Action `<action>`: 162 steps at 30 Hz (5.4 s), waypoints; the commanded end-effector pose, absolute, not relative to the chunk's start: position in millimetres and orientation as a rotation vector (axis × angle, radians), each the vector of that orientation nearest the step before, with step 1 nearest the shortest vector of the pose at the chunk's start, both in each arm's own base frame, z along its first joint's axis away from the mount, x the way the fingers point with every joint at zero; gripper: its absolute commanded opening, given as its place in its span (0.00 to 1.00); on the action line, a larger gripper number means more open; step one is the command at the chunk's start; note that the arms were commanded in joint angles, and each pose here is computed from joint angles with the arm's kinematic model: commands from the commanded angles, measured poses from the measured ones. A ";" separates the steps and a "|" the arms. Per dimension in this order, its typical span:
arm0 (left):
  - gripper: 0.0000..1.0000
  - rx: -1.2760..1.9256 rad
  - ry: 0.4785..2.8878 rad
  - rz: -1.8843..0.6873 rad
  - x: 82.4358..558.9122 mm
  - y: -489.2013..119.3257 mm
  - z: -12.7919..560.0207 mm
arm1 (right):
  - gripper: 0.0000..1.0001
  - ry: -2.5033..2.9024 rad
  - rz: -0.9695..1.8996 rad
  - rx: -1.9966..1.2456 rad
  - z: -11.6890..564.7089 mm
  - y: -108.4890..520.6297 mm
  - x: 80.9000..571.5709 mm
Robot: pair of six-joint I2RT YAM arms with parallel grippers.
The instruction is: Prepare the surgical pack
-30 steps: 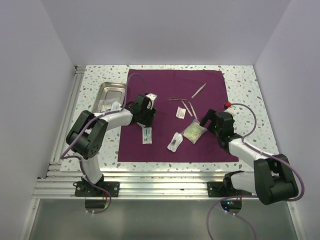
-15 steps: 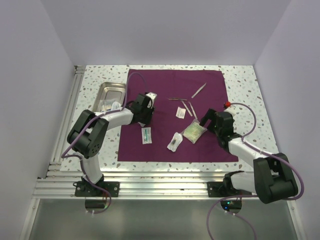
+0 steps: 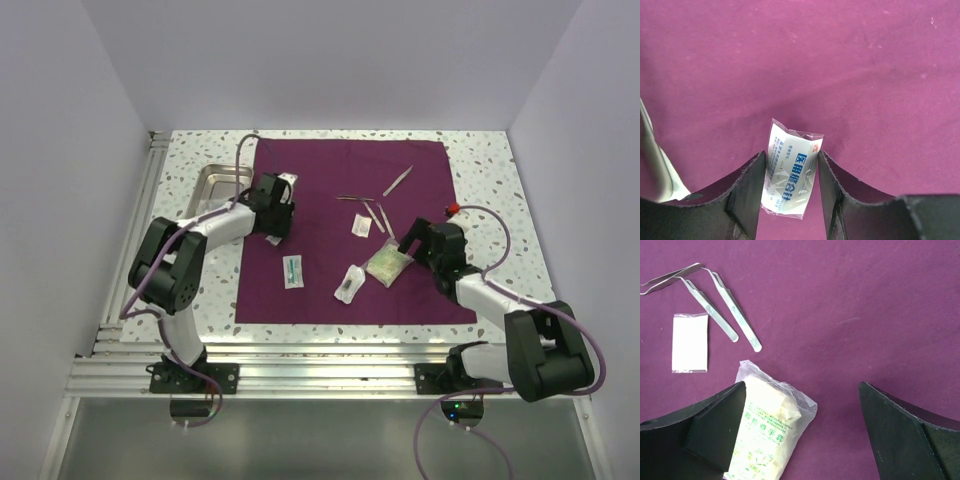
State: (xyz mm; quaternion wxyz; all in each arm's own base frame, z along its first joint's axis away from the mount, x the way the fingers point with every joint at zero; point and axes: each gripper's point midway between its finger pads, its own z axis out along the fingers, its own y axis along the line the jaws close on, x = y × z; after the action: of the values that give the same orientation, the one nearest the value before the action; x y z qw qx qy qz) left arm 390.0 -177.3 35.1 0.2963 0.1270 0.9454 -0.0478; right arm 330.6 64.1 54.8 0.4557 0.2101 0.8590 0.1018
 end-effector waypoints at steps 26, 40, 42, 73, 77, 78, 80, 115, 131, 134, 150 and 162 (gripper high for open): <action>0.51 -0.117 2.330 -0.086 513.9 -23.2 111.5 | 0.98 2.111 0.309 0.502 63.9 75.8 343.6; 1.00 -0.137 2.199 -0.092 486.3 -45.2 142.8 | 0.98 2.111 0.314 0.501 63.2 76.5 344.1; 1.00 -0.195 2.186 -0.055 474.9 -46.0 145.0 | 0.98 2.113 0.322 0.498 62.8 78.0 344.5; 0.96 -0.190 2.335 -0.267 306.1 -145.1 86.2 | 0.98 2.120 0.366 0.491 61.2 85.6 346.5; 0.91 -0.158 2.344 -0.312 289.7 -162.6 77.5 | 0.98 2.120 0.367 0.493 61.6 86.0 348.0; 0.91 -0.167 2.350 -0.307 288.4 -164.3 73.2 | 0.98 2.122 0.368 0.494 61.1 86.3 347.9; 0.90 -0.141 2.376 -0.300 284.0 -173.3 65.0 | 0.98 2.121 0.369 0.490 61.7 86.9 348.2; 0.64 0.028 2.535 0.015 275.3 -222.4 13.4 | 0.98 2.110 0.373 0.491 67.5 85.8 345.8; 0.43 0.079 2.523 0.091 270.0 -205.0 20.0 | 0.98 2.114 0.372 0.489 66.0 86.1 344.9; 0.41 0.094 2.517 0.041 270.1 -210.8 28.2 | 0.98 2.114 0.369 0.491 66.1 85.7 345.4; 0.42 -0.068 2.393 -0.031 334.2 -162.6 103.1 | 0.98 2.101 0.351 0.502 67.6 81.4 343.8; 0.42 -0.351 2.277 -0.033 445.2 -58.5 156.5 | 0.98 2.090 0.328 0.516 67.9 76.6 342.2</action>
State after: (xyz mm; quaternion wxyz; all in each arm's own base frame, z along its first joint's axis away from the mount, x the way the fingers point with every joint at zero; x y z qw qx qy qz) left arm 424.5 -75.5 151.0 0.4038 -0.1419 0.9037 -0.0147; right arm 336.2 78.1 55.4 0.4438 0.2024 0.8628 0.1328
